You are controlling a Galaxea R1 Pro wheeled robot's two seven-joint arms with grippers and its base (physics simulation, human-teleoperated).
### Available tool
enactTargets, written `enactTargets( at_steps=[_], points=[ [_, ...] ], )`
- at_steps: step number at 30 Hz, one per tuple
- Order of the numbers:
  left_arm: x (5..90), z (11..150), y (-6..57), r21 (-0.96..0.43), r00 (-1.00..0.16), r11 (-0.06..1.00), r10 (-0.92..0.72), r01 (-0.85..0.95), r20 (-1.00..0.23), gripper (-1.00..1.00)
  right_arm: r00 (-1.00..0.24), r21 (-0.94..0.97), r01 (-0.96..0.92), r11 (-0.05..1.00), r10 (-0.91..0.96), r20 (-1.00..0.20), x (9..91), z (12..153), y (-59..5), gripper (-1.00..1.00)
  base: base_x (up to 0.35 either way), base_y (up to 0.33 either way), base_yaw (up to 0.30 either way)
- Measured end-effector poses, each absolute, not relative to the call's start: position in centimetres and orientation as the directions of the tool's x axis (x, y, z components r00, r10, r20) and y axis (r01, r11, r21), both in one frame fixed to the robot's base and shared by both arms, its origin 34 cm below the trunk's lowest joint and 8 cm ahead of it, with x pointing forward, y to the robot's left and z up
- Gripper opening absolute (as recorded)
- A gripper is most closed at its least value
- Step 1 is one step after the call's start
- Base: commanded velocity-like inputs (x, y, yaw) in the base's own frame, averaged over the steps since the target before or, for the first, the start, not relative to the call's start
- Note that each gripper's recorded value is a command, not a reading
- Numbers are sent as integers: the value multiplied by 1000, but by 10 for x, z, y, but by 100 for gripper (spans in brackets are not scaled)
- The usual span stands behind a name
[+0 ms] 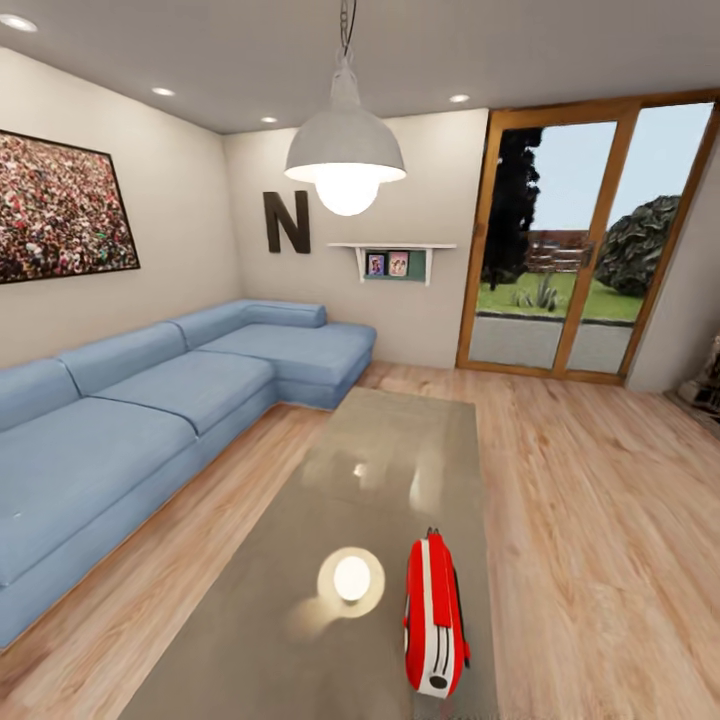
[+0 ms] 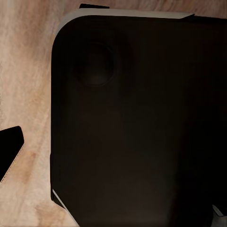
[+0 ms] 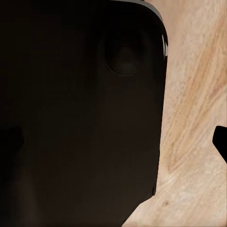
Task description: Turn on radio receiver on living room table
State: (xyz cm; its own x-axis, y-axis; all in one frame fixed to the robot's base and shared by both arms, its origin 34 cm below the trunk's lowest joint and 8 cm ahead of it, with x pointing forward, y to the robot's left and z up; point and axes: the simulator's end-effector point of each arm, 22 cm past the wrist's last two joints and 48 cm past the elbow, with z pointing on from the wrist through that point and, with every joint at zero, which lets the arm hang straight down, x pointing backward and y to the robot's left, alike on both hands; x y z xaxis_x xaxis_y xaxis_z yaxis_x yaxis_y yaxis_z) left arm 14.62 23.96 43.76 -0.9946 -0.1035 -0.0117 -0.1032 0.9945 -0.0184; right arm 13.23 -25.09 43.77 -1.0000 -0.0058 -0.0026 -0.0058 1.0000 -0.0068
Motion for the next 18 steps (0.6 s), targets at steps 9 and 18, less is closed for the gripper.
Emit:
enactTargets(
  at_steps=[9,18],
  points=[
    [146,438,240,-18,-995,994,-103,-103,-12,100,-1000,-7,-5,1000,-5,-3,132,438,-251,100,0,0,-286],
    [146,438,240,-18,-995,994,-103,-103,-12,100,-1000,-6,-6,1000,-6,-3,132,438,-251,100,0,0,-287]
  ],
)
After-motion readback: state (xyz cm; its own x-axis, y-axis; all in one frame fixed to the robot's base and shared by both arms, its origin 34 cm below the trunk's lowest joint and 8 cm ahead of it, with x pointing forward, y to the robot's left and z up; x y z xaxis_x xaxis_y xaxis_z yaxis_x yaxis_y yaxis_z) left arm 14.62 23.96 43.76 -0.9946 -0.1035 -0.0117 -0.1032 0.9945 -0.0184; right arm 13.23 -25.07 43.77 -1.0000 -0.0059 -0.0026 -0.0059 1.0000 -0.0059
